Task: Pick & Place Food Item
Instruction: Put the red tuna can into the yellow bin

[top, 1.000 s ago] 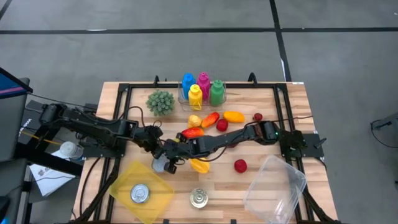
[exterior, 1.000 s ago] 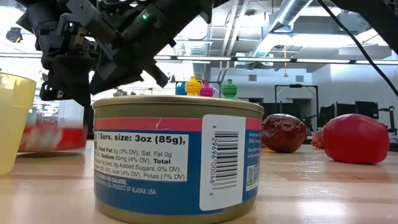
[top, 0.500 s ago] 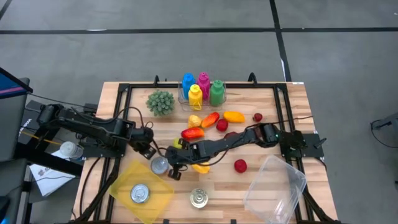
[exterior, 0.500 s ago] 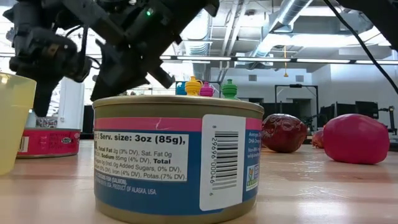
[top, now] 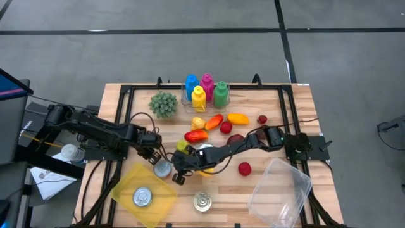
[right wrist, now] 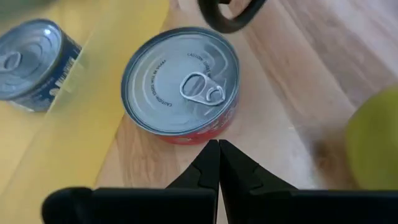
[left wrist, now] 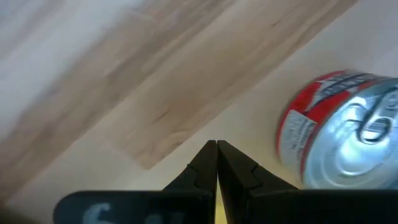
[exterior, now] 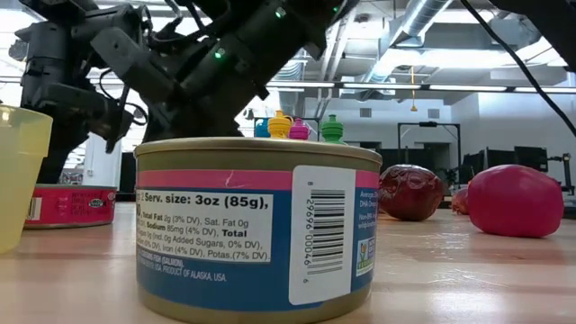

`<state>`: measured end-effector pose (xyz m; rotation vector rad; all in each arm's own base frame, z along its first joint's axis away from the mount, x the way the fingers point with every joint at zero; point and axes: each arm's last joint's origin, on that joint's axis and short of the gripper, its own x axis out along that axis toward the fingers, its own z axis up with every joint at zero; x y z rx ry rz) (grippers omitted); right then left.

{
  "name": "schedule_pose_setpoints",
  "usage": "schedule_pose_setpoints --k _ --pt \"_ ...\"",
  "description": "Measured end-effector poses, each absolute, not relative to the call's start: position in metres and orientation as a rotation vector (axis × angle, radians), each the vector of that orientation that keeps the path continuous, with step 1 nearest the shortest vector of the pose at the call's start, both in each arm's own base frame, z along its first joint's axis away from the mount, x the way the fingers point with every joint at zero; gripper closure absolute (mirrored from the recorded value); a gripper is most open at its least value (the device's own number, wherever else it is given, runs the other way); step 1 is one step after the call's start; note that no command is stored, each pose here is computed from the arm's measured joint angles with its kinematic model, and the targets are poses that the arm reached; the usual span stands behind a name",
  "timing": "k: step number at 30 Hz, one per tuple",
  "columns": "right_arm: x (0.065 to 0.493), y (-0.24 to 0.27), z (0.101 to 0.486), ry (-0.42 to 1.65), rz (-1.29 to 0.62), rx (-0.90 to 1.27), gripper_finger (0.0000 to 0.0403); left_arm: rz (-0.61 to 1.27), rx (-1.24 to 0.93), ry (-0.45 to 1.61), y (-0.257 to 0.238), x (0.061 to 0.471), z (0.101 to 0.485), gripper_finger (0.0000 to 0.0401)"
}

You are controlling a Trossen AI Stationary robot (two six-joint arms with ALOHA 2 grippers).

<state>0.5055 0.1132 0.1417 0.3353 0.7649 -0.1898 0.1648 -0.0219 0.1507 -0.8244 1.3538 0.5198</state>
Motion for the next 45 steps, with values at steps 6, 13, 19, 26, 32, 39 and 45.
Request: schedule_pose_setpoints --k 6,13,19,26,32,39,45 --pt "0.499 0.117 0.123 0.746 -0.197 0.395 0.0403 0.463 -0.863 1.341 -0.024 0.17 0.15 0.0401" --pt "0.502 0.118 0.114 0.698 -0.191 0.439 0.0403 0.445 -0.896 1.318 -0.025 0.173 0.151 0.0401" --pt "0.505 0.12 0.097 0.708 -0.178 0.491 0.0403 0.426 -0.921 1.308 -0.025 0.176 0.151 0.0401" --pt "0.508 0.11 0.101 0.694 -0.155 0.473 0.0403 0.407 -0.934 1.29 -0.026 0.178 0.152 0.0401" --pt "0.518 0.101 0.117 0.66 -0.138 0.45 0.0403 0.407 -0.953 1.254 -0.026 0.181 0.152 0.0401" --pt "0.528 0.094 0.137 0.602 -0.134 0.428 0.0403 0.412 -0.972 1.215 -0.022 0.184 0.153 0.0401" --pt "0.53 0.083 0.142 0.592 -0.162 0.419 0.0403 0.366 -1.003 1.122 -0.019 0.193 0.157 0.0401"
